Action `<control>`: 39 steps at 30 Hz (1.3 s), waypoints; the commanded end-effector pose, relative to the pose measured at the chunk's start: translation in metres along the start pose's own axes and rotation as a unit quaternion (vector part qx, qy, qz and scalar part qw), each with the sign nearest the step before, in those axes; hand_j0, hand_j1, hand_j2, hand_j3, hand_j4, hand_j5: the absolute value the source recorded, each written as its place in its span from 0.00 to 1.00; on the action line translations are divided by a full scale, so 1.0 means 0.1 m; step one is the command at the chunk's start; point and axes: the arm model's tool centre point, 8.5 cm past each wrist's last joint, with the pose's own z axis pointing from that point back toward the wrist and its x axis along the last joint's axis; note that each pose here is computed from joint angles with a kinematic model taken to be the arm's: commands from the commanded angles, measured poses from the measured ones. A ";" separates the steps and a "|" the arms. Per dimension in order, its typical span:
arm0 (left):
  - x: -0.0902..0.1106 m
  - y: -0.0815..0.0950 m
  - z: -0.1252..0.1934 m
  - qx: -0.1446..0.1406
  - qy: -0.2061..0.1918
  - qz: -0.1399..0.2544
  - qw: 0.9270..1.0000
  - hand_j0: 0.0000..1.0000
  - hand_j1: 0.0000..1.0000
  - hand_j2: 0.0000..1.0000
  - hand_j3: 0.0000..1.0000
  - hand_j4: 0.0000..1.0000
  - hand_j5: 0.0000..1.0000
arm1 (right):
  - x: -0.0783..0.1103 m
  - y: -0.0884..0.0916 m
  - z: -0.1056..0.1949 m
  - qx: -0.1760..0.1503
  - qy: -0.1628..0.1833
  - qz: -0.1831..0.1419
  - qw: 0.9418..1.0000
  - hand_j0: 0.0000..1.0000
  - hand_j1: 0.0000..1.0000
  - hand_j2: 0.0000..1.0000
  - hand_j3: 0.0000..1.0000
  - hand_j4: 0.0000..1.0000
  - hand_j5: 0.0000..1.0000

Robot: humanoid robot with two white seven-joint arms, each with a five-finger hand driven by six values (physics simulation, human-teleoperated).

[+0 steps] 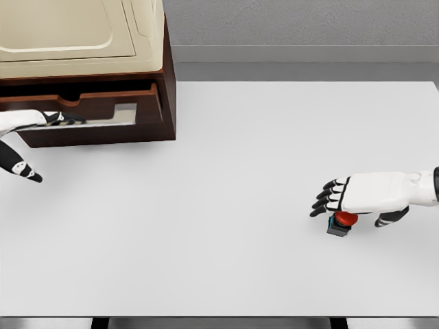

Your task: Open the cabinet drawer with left arm, and place a switch into the drawer with right arm

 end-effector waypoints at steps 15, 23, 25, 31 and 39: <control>0.12 -0.19 0.23 -0.025 -0.064 -0.003 0.998 1.00 1.00 1.00 1.00 1.00 1.00 | 0.05 0.04 -0.11 0.000 -0.016 -0.007 1.000 1.00 1.00 1.00 1.00 1.00 1.00; 0.09 -0.23 0.37 -0.026 -0.078 -0.009 0.997 1.00 1.00 1.00 1.00 1.00 1.00 | 0.05 0.04 -0.11 0.000 -0.016 -0.007 1.000 1.00 1.00 1.00 1.00 1.00 1.00; 0.09 -0.26 0.43 -0.027 -0.085 -0.010 0.996 1.00 1.00 1.00 1.00 1.00 1.00 | 0.05 0.04 -0.11 0.000 -0.016 -0.007 1.000 1.00 1.00 1.00 1.00 1.00 1.00; 0.08 -0.26 0.43 -0.023 -0.091 -0.002 0.996 1.00 1.00 1.00 1.00 1.00 1.00 | 0.05 0.04 -0.12 0.000 -0.016 -0.007 1.000 1.00 1.00 1.00 1.00 1.00 1.00; 0.08 -0.23 0.44 -0.018 -0.093 -0.001 0.996 1.00 1.00 1.00 1.00 1.00 1.00 | 0.07 0.05 -0.15 0.000 -0.020 -0.009 1.000 1.00 1.00 1.00 1.00 1.00 1.00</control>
